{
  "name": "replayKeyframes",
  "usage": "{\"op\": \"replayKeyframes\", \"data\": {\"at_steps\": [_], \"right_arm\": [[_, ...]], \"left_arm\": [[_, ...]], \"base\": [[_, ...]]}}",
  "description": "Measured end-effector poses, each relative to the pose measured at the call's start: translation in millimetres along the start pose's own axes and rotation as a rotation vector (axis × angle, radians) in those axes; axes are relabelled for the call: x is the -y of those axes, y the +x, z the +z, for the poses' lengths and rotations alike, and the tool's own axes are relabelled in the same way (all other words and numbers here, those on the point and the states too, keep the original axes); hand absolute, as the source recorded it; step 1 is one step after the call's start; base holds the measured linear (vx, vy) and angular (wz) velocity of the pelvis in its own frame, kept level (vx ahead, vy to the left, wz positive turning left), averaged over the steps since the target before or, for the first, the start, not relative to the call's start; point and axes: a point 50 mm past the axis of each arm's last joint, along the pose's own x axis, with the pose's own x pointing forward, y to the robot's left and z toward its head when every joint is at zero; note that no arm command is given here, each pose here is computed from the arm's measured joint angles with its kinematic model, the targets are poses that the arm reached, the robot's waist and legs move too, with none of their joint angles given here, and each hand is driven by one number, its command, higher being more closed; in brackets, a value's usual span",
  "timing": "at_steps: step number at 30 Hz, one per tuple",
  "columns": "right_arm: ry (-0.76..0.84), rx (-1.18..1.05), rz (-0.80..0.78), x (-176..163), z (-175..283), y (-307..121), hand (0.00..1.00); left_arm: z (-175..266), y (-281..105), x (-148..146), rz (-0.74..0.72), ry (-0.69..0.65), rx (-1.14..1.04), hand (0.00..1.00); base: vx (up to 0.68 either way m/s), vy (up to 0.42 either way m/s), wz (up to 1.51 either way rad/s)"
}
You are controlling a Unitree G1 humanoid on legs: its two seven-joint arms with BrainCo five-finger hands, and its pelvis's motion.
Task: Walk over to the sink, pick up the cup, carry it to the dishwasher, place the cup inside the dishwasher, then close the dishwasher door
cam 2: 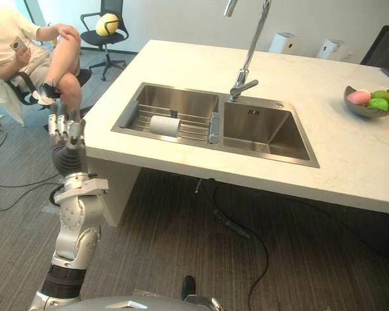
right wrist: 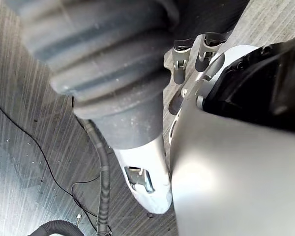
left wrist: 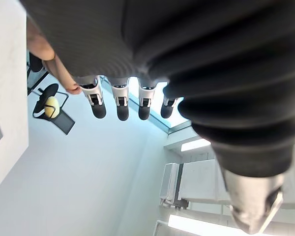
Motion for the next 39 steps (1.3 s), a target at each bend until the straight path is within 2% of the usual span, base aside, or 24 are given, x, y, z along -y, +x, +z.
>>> {"op": "replayKeyframes", "data": {"at_steps": [5,7,11,13,18,20,25,29,34,39], "right_arm": [[0.040,0.028,-0.040,2,0,-1,0.00],[0.050,0.024,-0.045,6,-2,-3,0.00],[0.004,0.094,-0.033,10,24,-4,0.00],[0.031,0.124,-0.034,10,34,-3,0.00],[0.035,0.114,0.077,-25,44,10,0.00],[0.040,0.107,0.078,-28,46,11,0.00],[0.095,0.054,-0.001,-12,31,9,0.00],[0.121,0.024,-0.049,-1,9,3,0.00],[0.150,0.072,-0.077,2,9,2,0.00],[0.140,0.062,-0.081,0,6,3,0.00]], "left_arm": [[-12,5,16,-0.061,-0.024,-0.097,0.00],[-12,9,9,-0.024,-0.011,-0.115,0.00],[-9,10,-11,0.069,0.021,-0.111,0.00],[-5,13,-11,0.058,0.026,-0.092,0.00],[14,15,2,-0.064,0.065,-0.003,0.00],[16,18,7,-0.082,0.073,0.011,0.00],[18,18,19,-0.124,0.085,0.023,0.00],[19,18,17,-0.128,0.119,0.020,0.00],[11,15,21,-0.140,0.150,-0.001,0.00],[8,20,7,-0.073,0.170,0.018,0.00]], "base": [[0.01,-0.023,0.08],[0.24,-0.200,0.09],[0.18,-0.126,-0.02],[0.27,-0.091,-0.03],[0.28,-0.079,-0.39],[0.25,0.065,-0.43],[0.23,0.229,-0.34],[0.18,0.219,-0.31],[0.13,0.133,0.02],[0.17,-0.098,0.32]]}}
